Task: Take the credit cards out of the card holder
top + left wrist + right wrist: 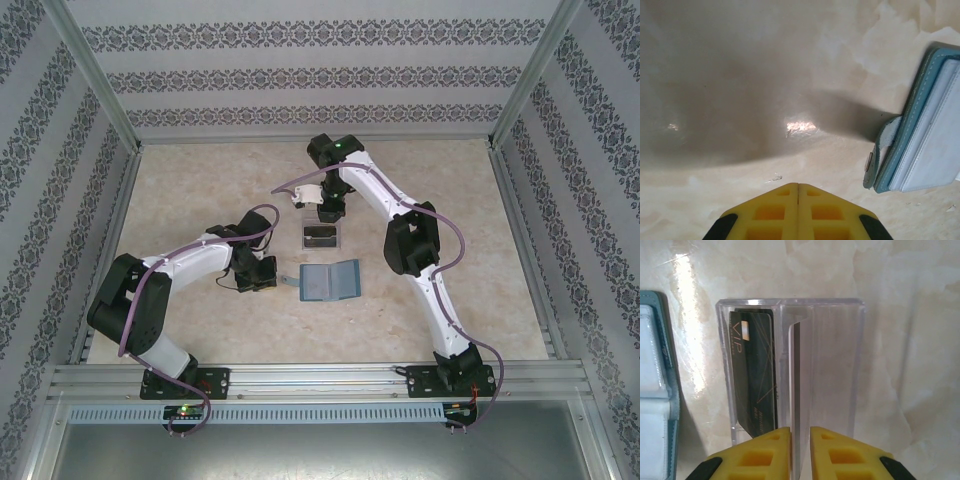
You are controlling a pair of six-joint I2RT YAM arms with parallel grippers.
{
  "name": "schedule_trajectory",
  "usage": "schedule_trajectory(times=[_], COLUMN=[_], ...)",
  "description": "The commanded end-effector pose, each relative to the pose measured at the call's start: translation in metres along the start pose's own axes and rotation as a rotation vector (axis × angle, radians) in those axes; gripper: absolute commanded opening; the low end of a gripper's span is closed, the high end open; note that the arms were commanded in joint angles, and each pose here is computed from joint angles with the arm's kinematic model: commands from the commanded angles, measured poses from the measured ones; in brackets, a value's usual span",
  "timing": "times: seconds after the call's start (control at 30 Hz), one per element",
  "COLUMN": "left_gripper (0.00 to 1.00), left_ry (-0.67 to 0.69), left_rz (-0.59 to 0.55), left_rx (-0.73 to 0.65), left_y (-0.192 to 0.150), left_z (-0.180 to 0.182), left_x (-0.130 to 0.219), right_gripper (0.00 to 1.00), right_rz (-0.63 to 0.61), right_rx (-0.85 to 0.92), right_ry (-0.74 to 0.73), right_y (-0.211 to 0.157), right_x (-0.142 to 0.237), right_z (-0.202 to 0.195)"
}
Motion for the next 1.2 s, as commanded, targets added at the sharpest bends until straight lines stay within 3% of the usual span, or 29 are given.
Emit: schedule_trajectory(times=[0.0,0.37,0.83,1.0,1.17], left_gripper=[0.02,0.02,0.03,0.03,0.03], left_ry=[-0.019,-0.026,-0.048,-0.078,-0.104], left_rz=[-0.024,-0.03,-0.031,-0.037,-0.044], left_rx=[0.01,0.011,0.012,0.002,-0.008], left_y=[0.003,0.005,0.005,0.01,0.016], left_z=[0.002,0.001,-0.003,-0.012,-0.02], left_x=[0.007,0.009,0.01,0.012,0.011], right_gripper=[0.19,0.21,0.23,0.23,0.23], right_rz=[0.005,0.014,-0.005,-0.032,-0.135], right_rx=[0.017,0.025,0.011,-0.109,-0.308], right_ry=[-0.064,-0.203,-0.211,-0.282,-0.329], right_y=[0.005,0.009,0.016,0.016,0.022], right_x=[0.013,0.033,0.046,0.059,0.075], right_z=[-0.007,-0.029,-0.021,-0.029,-0.026])
Point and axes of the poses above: each hand's point on the last joint's axis, 136 mm out from that joint toward the fingers, its own x axis back along the fingers, its own z axis along the line the jaws close on, y = z × x, the point moved 2 cm from there along x, back along the fingers, and after that the axes turned 5 degrees about x, right-handed, at the moved point
